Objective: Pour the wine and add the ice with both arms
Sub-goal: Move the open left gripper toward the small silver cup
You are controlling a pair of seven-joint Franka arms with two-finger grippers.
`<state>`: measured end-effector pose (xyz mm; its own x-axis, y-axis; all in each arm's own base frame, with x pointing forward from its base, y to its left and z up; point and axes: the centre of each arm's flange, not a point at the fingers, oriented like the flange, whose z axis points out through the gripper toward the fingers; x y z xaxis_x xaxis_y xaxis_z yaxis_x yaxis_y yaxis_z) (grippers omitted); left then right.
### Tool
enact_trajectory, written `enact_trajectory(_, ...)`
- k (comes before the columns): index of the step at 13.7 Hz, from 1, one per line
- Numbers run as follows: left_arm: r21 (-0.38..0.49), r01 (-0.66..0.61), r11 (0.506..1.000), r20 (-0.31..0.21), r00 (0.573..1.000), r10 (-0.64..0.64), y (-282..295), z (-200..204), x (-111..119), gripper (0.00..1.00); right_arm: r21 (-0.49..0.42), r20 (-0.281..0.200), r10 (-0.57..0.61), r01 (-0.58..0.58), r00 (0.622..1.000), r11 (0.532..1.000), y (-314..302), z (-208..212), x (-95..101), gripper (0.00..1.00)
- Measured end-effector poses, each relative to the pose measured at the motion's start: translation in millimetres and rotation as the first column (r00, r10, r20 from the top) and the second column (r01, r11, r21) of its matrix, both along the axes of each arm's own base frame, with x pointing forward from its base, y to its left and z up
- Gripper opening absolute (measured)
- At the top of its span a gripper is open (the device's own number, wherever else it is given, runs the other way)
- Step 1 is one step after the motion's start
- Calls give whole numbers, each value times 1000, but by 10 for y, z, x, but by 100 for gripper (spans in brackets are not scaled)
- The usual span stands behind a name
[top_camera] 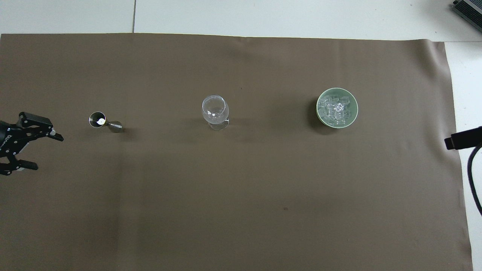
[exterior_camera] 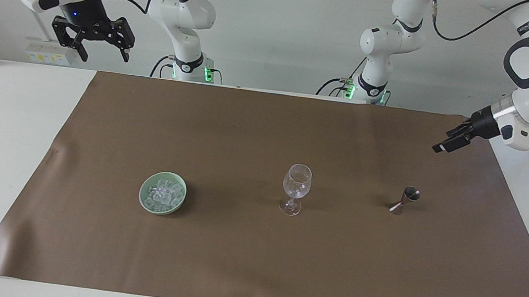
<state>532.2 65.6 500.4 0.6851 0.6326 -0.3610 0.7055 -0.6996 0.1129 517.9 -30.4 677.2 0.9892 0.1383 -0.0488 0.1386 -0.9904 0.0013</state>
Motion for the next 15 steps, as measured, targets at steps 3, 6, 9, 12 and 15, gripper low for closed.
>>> enact_trajectory(3, -42, -63, 997, -34, 997, 62, -46, -181, -29, 100, 0, 0, 0, 0, 1000, 1000, 0, 0, 0, 100)
enact_trajectory(6, -85, -179, 980, -90, 981, 171, -35, -317, -26, 100, 0, 0, 0, 0, 1000, 1000, 0, 0, 0, 100)
enact_trajectory(9, -134, -290, 948, -148, 951, 270, 122, -492, 21, 100, 0, 0, 0, 0, 1000, 1000, 0, 0, 0, 100)
enact_trajectory(12, -195, -371, 908, -209, 920, 331, 252, -744, 86, 100, 0, 0, 0, 0, 1000, 1000, 0, 0, 0, 100)
enact_trajectory(15, -255, -449, 856, -249, 886, 390, 432, -944, 134, 100, 0, 0, 0, 0, 1000, 1000, 0, 0, 0, 100)
